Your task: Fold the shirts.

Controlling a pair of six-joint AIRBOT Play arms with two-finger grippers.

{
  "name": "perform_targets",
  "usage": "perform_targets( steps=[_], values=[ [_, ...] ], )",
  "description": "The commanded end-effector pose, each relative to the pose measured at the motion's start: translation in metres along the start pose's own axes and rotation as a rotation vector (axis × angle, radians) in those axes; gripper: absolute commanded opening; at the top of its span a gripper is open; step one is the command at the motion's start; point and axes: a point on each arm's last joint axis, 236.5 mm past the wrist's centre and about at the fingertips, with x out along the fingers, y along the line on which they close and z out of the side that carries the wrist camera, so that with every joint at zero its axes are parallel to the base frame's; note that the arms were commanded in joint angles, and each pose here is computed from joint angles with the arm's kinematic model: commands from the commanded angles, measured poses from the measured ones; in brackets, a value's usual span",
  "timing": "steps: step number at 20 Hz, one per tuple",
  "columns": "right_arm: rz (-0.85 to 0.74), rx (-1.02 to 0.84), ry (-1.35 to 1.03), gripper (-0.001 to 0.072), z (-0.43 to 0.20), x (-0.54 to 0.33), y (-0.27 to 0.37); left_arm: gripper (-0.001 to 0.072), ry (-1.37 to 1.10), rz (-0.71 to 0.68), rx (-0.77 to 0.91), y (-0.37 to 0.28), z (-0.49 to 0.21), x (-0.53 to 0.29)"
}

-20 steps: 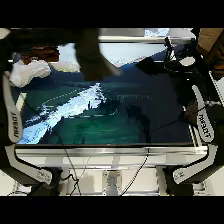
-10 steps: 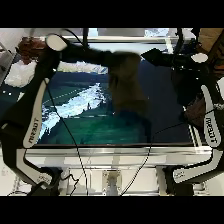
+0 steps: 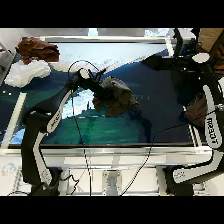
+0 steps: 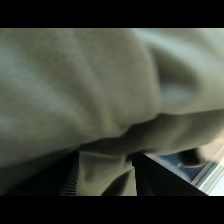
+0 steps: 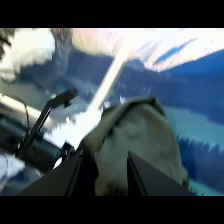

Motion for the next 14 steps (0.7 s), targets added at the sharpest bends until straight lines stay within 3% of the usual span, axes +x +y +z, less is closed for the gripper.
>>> perform_targets(
  steps=[1, 6, 7, 9, 14],
  values=[
    [-0.031, -0.056, 0.134, 0.0309, -0.032, 0.008, 0.000, 0.0404, -0.003, 0.008, 0.123, 0.002, 0.011, -0.013],
    [-0.172, -0.037, 0.339, 0.0344, -0.099, 0.023, -0.031, 0.0427, -0.200, 0.036, 0.214, -0.013, 0.067, -0.103],
    [-0.179, -0.024, 0.354, 0.0344, -0.110, 0.027, -0.035, 0.0472, -0.229, 0.051, 0.224, -0.011, 0.071, -0.121],
    [-0.198, 0.005, 0.353, 0.0344, -0.124, 0.034, -0.045, 0.0668, -0.259, 0.071, 0.207, 0.001, 0.073, -0.145],
    [-0.239, 0.050, 0.318, 0.0343, -0.147, 0.052, -0.061, 0.0675, -0.223, 0.078, 0.043, 0.060, 0.053, -0.138]
  ],
)
